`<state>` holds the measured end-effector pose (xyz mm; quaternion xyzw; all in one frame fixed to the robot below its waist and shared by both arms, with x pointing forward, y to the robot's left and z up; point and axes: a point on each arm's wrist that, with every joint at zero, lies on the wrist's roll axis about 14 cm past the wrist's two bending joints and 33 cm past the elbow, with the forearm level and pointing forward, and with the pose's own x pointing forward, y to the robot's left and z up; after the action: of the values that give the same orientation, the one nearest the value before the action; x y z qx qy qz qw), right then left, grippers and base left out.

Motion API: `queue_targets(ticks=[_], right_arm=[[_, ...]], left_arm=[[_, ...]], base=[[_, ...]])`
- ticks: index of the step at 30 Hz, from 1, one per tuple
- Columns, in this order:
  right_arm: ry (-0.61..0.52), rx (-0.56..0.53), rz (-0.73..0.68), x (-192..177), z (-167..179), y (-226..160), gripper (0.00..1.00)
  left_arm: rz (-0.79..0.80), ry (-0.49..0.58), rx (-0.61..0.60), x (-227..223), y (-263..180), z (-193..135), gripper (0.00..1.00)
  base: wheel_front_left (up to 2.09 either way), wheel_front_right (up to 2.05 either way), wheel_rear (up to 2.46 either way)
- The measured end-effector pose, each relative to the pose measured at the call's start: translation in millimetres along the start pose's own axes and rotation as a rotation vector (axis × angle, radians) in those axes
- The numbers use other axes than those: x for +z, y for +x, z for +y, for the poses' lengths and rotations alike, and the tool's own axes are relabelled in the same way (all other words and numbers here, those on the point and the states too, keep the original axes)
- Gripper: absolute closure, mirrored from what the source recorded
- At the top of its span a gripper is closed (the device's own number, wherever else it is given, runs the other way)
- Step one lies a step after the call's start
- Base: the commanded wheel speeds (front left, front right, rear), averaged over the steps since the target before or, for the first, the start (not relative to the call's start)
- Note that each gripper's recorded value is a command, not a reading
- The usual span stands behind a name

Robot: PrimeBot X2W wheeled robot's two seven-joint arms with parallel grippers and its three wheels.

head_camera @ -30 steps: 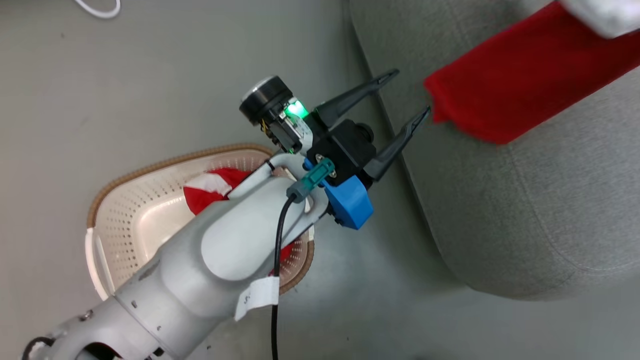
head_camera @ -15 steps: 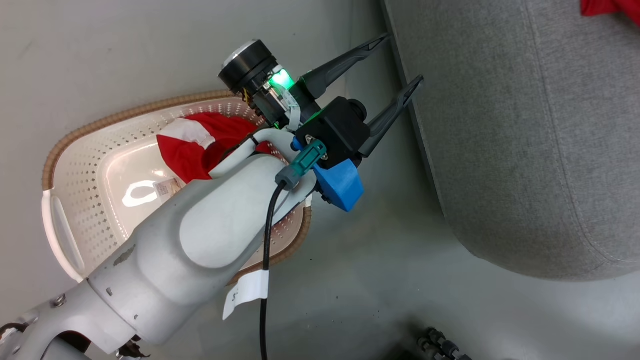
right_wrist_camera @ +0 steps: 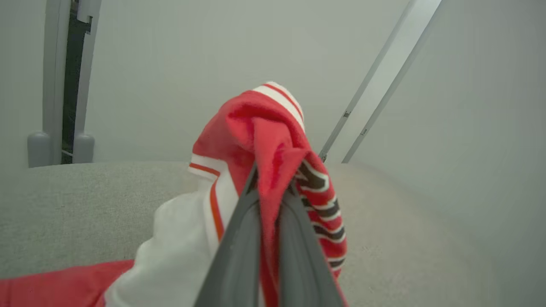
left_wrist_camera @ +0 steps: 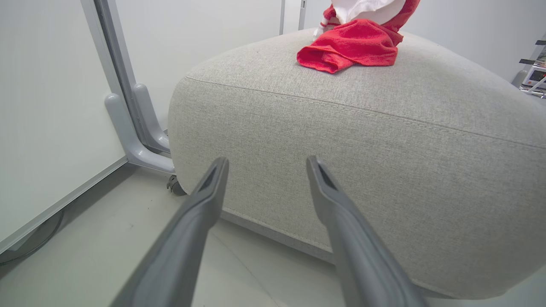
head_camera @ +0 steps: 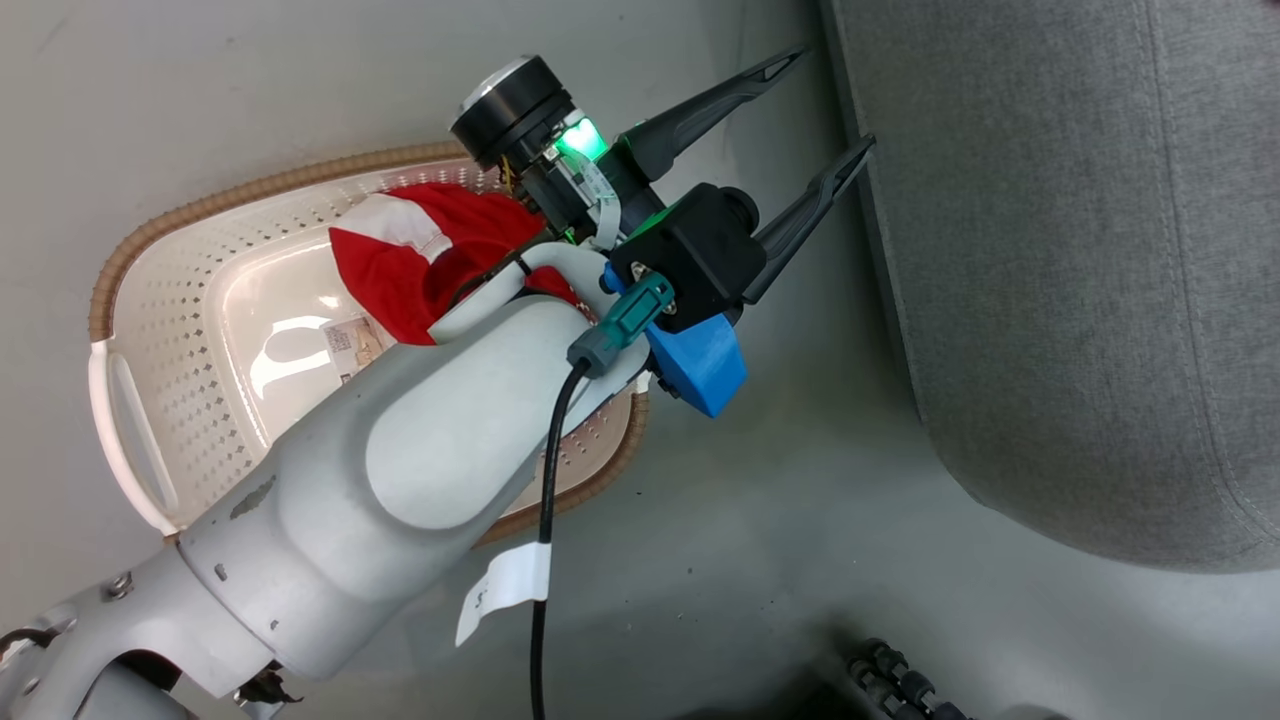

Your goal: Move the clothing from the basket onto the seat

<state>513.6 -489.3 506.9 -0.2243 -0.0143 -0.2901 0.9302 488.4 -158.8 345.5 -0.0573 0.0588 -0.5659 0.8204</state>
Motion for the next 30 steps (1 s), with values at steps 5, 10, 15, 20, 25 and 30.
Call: queue_targets(ticks=[5, 10, 15, 20, 25, 30], right_arm=[[0.016, 0.016, 0.114, -40, 12, -14, 1.00], [0.036, 0.032, 0.204, -70, 23, -27, 1.00], [0.069, 0.019, 0.218, -74, 23, -35, 0.00], [0.056, 0.007, 0.184, -58, 10, -48, 0.00], [0.054, 0.001, 0.115, -28, -2, -64, 0.00], [0.081, 0.053, 0.018, 12, 6, -73, 0.00]], left_arm=[[-0.001, 0.000, 0.006, -1, -1, 2, 0.00], [0.004, 0.002, 0.016, -4, -3, 5, 0.00], [0.002, 0.010, 0.023, -1, -4, 7, 0.00], [-0.022, 0.031, 0.036, 16, -4, 6, 0.00], [-0.044, 0.046, 0.066, 38, -8, 3, 0.00], [-0.078, 0.064, 0.133, 70, -18, 5, 0.00]], base=[[0.00, 0.00, 0.00], [0.00, 0.00, 0.00], [0.00, 0.00, 0.00], [0.00, 0.00, 0.00], [0.00, 0.00, 0.00], [0.00, 0.00, 0.00]])
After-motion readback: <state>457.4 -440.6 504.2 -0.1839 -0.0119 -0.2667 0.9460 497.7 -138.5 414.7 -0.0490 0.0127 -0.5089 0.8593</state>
